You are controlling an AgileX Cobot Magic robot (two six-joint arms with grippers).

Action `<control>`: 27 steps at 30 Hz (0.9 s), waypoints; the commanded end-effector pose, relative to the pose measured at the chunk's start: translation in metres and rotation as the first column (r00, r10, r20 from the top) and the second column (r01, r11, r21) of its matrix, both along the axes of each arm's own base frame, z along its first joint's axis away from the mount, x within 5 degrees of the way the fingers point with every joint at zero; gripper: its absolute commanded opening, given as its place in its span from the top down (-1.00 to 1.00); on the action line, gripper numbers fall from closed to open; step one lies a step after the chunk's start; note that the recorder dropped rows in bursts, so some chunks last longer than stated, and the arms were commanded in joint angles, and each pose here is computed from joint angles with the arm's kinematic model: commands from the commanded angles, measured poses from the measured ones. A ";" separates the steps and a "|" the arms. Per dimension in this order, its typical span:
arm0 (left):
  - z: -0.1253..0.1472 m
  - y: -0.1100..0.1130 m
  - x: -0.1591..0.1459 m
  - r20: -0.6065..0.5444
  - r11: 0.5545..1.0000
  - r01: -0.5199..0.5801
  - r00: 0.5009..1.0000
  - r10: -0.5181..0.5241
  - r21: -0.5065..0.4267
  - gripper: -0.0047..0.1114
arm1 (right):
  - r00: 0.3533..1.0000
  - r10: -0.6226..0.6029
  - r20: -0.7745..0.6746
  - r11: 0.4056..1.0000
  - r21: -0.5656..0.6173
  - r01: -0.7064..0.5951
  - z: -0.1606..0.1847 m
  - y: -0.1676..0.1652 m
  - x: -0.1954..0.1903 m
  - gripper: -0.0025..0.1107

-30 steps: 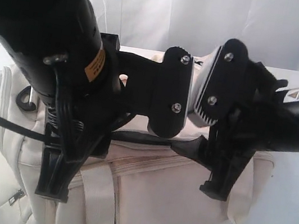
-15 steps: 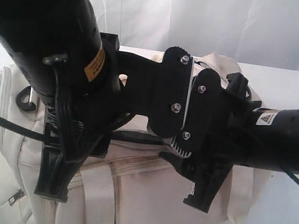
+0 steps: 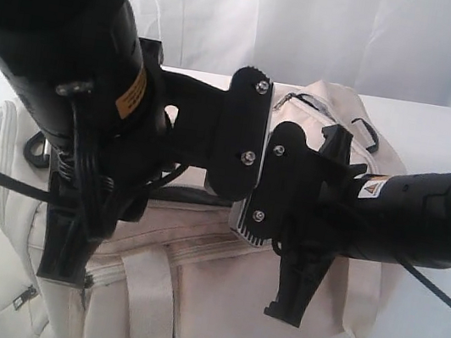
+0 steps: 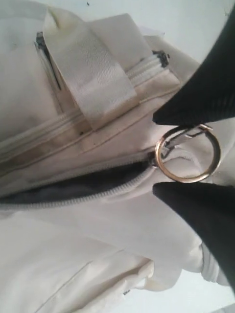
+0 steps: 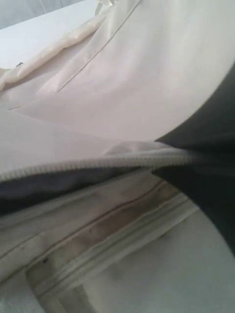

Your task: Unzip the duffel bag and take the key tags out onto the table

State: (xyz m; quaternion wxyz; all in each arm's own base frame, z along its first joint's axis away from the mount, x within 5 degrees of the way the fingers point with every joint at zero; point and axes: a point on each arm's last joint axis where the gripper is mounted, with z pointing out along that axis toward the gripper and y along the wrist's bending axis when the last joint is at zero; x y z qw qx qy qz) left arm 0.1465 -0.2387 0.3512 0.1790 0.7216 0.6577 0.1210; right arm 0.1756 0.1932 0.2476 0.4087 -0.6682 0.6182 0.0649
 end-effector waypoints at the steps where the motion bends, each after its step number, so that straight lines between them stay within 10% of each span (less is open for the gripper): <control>1: 0.007 0.014 0.000 0.033 0.995 -0.072 0.997 0.070 0.070 0.92 | 1.000 0.012 0.000 1.000 -0.009 -0.012 -0.001 0.000 -0.001 0.96; 27: 0.015 0.043 0.018 -0.058 0.962 -0.270 0.962 0.267 -0.036 0.92 | 1.000 -0.011 -0.014 1.000 -0.028 0.010 -0.004 -0.002 -0.001 0.96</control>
